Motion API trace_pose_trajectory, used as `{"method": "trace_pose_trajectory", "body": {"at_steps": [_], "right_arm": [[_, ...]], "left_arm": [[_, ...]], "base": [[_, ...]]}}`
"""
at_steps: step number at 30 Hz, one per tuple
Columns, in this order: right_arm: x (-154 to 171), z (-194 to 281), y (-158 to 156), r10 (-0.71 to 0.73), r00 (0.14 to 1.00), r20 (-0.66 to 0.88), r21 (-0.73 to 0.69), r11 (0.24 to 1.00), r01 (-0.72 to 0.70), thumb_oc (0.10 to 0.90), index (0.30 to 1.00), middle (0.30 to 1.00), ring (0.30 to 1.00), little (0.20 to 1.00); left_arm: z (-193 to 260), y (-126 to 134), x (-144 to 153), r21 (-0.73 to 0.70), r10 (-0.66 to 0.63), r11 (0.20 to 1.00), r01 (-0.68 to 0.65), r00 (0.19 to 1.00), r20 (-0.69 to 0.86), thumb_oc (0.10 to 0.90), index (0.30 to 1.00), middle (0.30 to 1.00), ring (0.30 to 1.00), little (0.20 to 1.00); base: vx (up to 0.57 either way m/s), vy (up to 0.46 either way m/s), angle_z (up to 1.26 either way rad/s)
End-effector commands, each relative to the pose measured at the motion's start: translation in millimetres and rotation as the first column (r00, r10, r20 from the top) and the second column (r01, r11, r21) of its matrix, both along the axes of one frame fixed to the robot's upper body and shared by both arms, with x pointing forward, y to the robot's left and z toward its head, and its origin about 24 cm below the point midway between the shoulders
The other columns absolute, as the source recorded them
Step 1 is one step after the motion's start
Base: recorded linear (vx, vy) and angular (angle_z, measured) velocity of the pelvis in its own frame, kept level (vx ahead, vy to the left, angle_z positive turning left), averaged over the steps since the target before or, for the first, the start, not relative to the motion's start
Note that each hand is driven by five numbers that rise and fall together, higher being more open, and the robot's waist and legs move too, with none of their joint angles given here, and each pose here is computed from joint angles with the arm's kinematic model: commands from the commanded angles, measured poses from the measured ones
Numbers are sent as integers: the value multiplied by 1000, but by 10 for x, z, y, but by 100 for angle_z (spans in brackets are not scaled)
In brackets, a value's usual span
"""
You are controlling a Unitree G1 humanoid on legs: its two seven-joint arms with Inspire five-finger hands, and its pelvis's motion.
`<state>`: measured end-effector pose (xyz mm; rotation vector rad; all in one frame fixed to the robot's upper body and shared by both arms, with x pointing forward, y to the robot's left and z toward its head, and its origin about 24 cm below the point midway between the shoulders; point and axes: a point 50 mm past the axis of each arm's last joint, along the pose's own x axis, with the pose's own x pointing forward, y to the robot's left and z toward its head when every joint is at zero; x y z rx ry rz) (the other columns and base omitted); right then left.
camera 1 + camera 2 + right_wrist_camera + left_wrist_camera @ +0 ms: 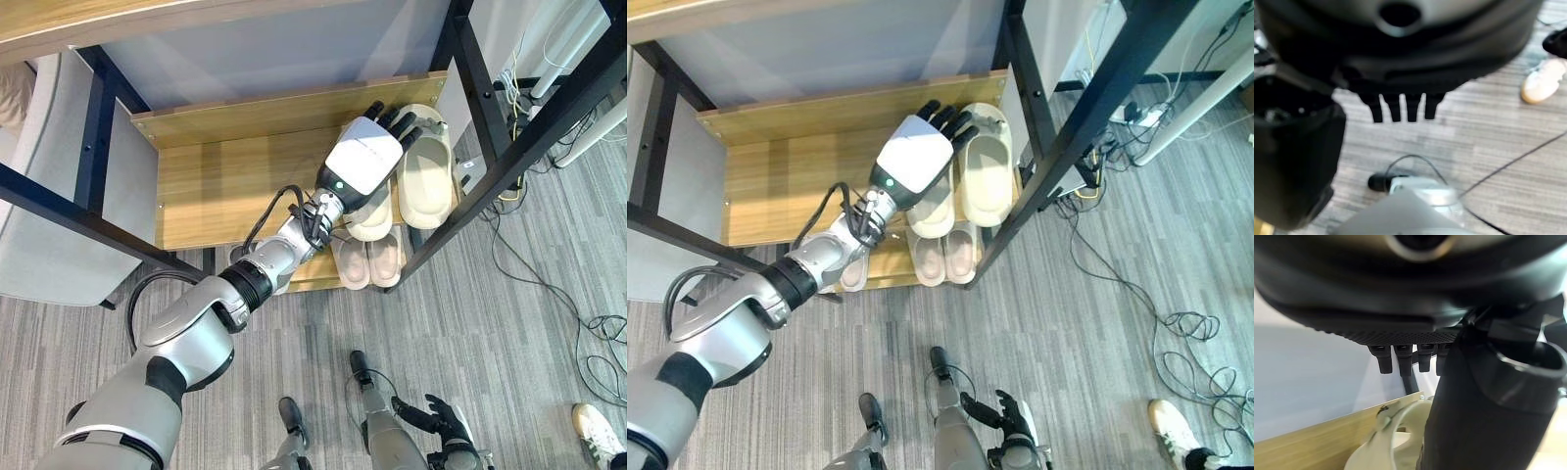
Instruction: Arrange the slippers neatly on the shoe rack.
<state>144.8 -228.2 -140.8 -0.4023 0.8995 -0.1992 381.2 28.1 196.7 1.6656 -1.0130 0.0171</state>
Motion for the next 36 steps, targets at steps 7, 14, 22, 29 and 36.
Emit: {"method": "trace_pose_trajectory", "body": {"at_steps": [7, 14, 22, 29, 36], "right_arm": [[-292, -116, 47, -124, 990, -69, 58, 990, 128, 800, 900, 900, 900, 900], [-340, -143, 95, -174, 981, -87, 68, 981, 180, 800, 900, 900, 900, 900], [-303, -141, 102, -179, 979, -100, 70, 980, 187, 800, 900, 900, 900, 900], [-270, -129, 62, -159, 981, -110, 43, 986, 164, 800, 900, 900, 900, 900], [-198, -109, 65, -134, 986, -99, 32, 990, 138, 800, 900, 900, 900, 900]], "left_arm": [[663, 342, -392, -375, -166, 887, 269, 944, 286, 800, 900, 900, 900, 900], [330, 636, -585, -427, -196, 865, 264, 960, 199, 800, 900, 900, 900, 900], [-212, 648, -612, -626, -292, 762, 165, 951, -106, 800, 900, 900, 900, 900], [-550, 413, -563, -736, -426, 675, 52, 842, -331, 800, 900, 900, 900, 900], [-635, 177, -502, -774, -481, 633, -3, 782, -397, 800, 900, 900, 900, 900]], "base": [[17, 8, 6], [10, 5, 5], [5, 1, 5], [0, 4, 1], [0, -6, -2]]}}
